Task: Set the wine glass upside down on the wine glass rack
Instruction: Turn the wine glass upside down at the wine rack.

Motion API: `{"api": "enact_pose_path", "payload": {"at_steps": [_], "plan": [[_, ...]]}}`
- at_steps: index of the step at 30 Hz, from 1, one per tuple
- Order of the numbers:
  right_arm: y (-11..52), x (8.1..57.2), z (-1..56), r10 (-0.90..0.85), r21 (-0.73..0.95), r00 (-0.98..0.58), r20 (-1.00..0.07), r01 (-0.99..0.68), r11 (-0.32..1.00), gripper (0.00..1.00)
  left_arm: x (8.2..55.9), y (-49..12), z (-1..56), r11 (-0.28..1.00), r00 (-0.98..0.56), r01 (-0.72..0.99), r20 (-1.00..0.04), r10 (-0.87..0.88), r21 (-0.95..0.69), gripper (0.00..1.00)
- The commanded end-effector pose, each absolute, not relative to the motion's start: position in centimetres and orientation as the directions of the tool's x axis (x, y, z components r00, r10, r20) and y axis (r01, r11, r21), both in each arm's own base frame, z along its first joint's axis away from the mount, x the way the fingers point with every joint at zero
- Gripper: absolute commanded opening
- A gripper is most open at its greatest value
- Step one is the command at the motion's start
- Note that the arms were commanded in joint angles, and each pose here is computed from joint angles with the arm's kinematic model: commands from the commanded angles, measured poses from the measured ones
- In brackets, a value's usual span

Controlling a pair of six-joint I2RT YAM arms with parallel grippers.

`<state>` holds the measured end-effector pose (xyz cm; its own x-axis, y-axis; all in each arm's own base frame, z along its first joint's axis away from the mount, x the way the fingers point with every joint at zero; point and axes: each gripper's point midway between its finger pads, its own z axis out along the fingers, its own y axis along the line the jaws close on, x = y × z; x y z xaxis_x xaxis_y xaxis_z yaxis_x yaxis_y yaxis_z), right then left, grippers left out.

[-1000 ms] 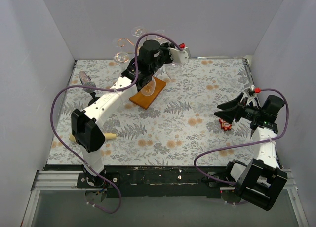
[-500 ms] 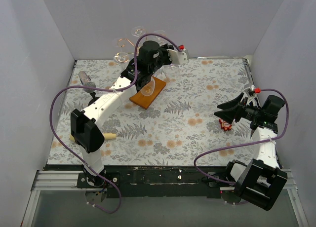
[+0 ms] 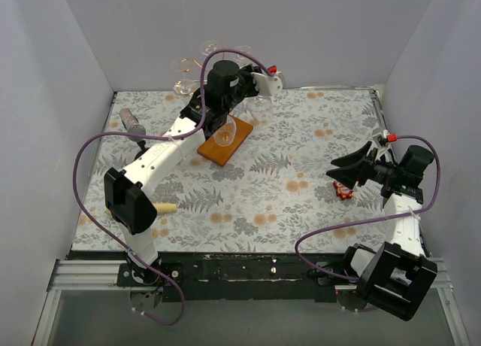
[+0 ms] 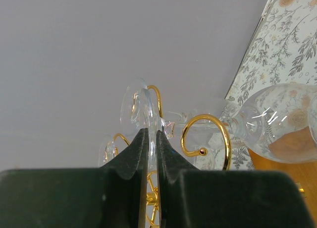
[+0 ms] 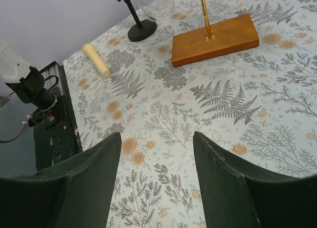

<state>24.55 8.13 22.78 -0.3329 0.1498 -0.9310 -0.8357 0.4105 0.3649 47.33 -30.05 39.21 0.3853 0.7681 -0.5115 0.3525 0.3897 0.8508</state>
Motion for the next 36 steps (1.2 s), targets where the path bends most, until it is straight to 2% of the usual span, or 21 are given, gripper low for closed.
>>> {"api": "enact_pose_path", "payload": {"at_steps": [1, 36], "plan": [[8.9, 22.2, 24.1, 0.144, 0.321, -0.292, -0.946, -0.908, 0.269, 0.68, 45.1, -27.7, 46.6, 0.486, 0.449, 0.239, -0.539, 0.712, 0.841, 0.00], [8.7, 22.5, 24.0, 0.150, 0.325, -0.294, -0.944, -0.904, 0.276, 0.68, 42.5, -27.3, 46.2, 0.476, 0.464, 0.331, -0.579, 0.670, 0.815, 0.00]]}}
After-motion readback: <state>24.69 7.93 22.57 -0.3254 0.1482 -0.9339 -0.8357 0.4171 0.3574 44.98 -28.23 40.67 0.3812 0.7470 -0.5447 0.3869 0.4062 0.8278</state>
